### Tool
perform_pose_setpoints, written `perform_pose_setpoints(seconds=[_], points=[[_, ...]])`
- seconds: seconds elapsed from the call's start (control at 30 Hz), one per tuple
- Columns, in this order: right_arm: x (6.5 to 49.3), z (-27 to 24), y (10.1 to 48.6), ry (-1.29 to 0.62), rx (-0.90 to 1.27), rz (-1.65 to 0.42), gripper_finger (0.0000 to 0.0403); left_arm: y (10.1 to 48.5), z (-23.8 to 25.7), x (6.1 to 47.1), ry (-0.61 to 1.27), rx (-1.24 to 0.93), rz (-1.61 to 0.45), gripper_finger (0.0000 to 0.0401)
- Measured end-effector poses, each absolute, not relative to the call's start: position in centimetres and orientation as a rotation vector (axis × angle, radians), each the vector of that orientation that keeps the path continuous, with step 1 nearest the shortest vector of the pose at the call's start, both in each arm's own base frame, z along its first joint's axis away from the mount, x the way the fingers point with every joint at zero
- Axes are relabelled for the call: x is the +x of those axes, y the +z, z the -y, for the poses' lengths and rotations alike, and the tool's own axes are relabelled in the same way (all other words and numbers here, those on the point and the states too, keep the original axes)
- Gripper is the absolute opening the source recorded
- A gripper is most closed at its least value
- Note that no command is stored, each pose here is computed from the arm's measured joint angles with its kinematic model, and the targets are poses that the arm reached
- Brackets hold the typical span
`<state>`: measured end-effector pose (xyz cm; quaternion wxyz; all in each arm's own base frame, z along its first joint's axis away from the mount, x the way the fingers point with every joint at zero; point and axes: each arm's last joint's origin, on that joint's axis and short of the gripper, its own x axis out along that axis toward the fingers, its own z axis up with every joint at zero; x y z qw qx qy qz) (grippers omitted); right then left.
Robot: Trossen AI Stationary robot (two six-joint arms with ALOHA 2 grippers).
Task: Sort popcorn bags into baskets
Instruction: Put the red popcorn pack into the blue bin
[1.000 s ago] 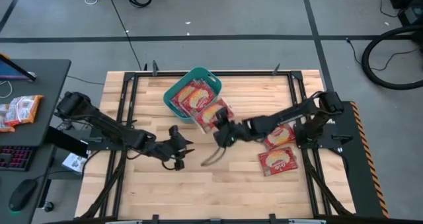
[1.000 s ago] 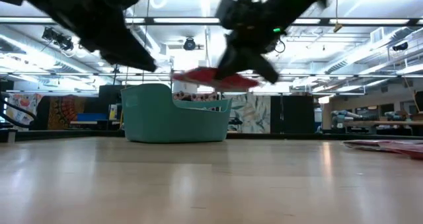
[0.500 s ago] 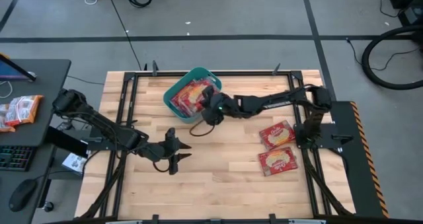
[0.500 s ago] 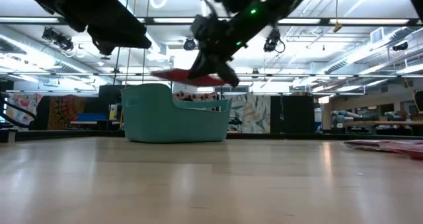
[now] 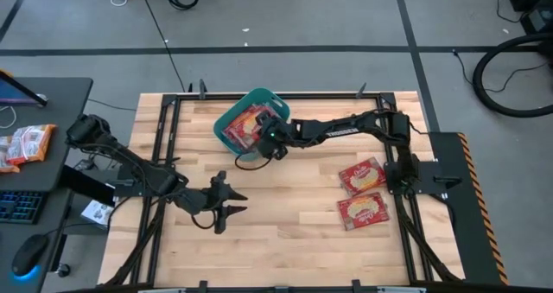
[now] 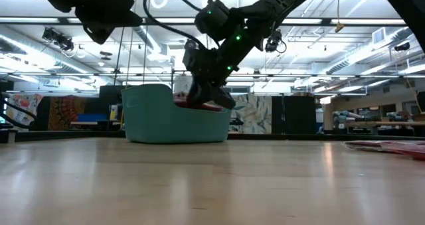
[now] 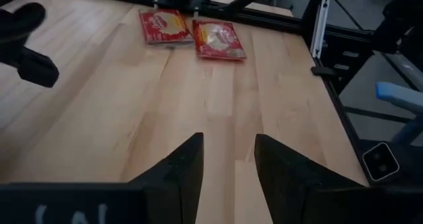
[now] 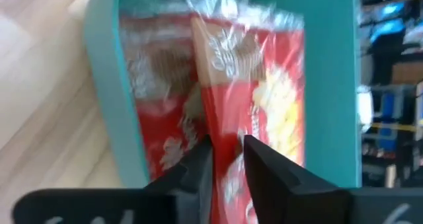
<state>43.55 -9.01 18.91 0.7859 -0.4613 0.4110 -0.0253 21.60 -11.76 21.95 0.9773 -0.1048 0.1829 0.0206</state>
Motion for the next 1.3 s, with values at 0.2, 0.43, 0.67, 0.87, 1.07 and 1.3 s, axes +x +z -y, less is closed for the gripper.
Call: perform_pose_setpoints(seconds=[0.2, 0.43, 0.67, 0.87, 1.07, 1.3], points=[[42.6, 9.0, 20.6, -0.14, -0.992, -0.941, 0.0112, 21.9, 11.7, 21.6, 0.046, -0.207, -0.371, 0.0141], [40.7, 7.6, 22.8, -0.17, -0.91, -1.017, 0.0112, 21.7, 11.7, 21.5, 0.057, -0.217, -0.389, 0.0141], [38.4, 4.6, 24.5, -0.096, -0.674, -1.066, 0.0111, 21.6, 11.6, 21.5, 0.069, -0.219, -0.398, 0.0141], [36.8, 2.2, 24.1, -0.033, -0.465, -1.182, 0.0111, 21.6, 11.2, 21.7, 0.099, -0.217, -0.393, 0.0141], [34.9, 0.0, 22.1, -0.021, -0.209, -1.348, 0.0111, 21.6, 11.2, 21.7, 0.107, -0.215, -0.388, 0.0141], [31.3, -2.0, 18.3, -0.063, -0.154, -1.606, 0.0111, 21.6, 11.2, 21.7, 0.109, -0.211, -0.387, 0.0141]])
